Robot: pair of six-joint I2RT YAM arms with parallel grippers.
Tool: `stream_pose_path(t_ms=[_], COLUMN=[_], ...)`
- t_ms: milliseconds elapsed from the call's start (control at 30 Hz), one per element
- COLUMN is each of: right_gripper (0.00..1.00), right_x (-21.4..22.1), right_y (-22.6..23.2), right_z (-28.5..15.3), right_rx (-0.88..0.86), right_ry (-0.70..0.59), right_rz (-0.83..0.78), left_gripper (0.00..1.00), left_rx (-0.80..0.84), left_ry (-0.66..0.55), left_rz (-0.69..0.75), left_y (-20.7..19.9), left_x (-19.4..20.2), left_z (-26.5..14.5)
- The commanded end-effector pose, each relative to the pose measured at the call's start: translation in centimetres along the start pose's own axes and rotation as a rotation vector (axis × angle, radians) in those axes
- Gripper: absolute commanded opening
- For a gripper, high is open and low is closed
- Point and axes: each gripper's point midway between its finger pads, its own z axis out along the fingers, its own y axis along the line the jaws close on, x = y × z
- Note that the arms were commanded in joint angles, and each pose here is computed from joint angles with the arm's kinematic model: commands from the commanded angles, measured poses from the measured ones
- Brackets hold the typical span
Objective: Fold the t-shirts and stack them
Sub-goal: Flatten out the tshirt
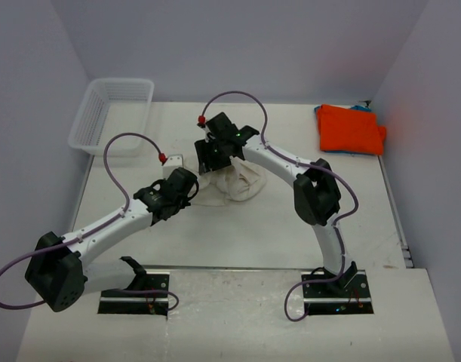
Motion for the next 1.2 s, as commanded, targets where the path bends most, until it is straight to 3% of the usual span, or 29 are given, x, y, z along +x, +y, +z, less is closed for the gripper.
stream_pose_path(t_ms=[0, 333, 500, 933, 1067, 1167], right_gripper=[0.55, 0.54, 0.48, 0.48, 0.35, 0.33], right_x=[-2.6, -3.6, -3.4, -3.3, -3.7, -3.8], right_y=[0.5, 0.1, -0.2, -0.4, -0.4, -0.2], right_z=[-0.9, -2.6, -2.7, -4.0, -4.4, -4.5], right_rx=[0.001, 0.049, 0.07, 0.091, 0.099, 0.101], right_ry=[-0.057, -0.092, -0.087, -0.119, -0.135, -0.131], right_rz=[-0.017, -0.029, -0.022, -0.02, -0.02, -0.023], left_gripper=[0.0, 0.0, 0.0, 0.0, 0.0, 0.0], left_rx=[0.009, 0.021, 0.026, 0.025, 0.029, 0.029], left_ry=[-0.041, -0.014, -0.003, 0.007, 0.012, 0.015], left_rz=[-0.013, -0.003, 0.002, 0.004, 0.005, 0.006], left_y=[0.0, -0.3, -0.5, -0.3, -0.5, -0.4], left_x=[-1.1, 0.2, 0.6, 1.4, 1.4, 1.6], left_z=[-0.4, 0.4, 0.7, 1.2, 1.2, 1.3])
